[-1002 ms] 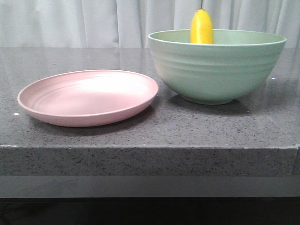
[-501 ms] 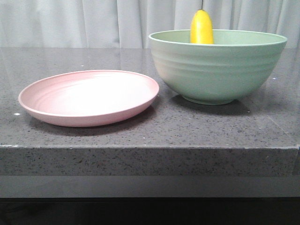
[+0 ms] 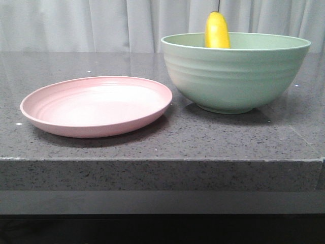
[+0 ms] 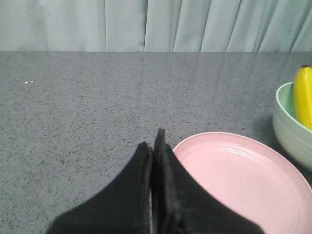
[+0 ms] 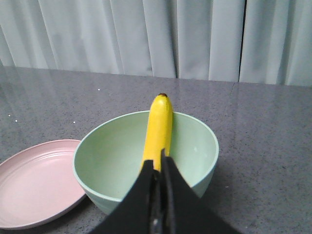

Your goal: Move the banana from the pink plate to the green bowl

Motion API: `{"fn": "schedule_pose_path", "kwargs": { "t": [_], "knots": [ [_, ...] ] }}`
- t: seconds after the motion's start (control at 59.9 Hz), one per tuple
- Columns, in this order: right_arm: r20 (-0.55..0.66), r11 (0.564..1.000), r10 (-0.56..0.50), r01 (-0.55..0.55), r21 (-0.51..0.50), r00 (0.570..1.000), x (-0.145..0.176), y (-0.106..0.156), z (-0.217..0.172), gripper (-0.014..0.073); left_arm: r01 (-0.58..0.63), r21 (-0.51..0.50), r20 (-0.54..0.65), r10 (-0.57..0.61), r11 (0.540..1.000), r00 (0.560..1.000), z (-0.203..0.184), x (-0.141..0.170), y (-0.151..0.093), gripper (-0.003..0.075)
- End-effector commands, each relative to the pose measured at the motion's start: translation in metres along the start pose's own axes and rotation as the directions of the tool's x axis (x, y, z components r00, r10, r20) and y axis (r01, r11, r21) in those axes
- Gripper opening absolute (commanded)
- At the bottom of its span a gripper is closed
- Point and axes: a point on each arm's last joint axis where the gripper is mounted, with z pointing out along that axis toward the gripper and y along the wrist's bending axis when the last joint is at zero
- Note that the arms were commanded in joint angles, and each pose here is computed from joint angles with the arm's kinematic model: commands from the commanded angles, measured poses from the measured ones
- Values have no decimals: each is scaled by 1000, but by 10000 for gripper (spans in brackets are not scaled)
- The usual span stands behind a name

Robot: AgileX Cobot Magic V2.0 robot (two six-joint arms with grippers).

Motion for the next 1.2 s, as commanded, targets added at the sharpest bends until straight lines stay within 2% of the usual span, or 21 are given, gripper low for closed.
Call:
{"fn": "schedule_pose_path", "kwargs": {
  "t": [0.0,0.668,0.735,0.885,1.186],
  "knots": [
    [100,1000,-5,2,28,995,-11,-1,-9,-87,5,-1,133,-5,1000,991,-11,-9,0,-20],
    [90,1000,-4,3,13,996,-8,1,-12,-87,5,0,150,-5,1000,989,-17,-6,0,-20],
    [90,1000,-4,3,13,996,-8,1,-12,-87,-26,-12,160,28,1000,987,-19,-3,1,-20],
    [90,1000,-4,3,13,996,-8,1,-12,-87,-81,-67,181,92,994,979,-34,26,6,-20],
    [89,1000,-4,3,13,996,-8,1,-12,-87,-49,-219,259,107,974,960,-53,97,16,-20]
  ]
}}
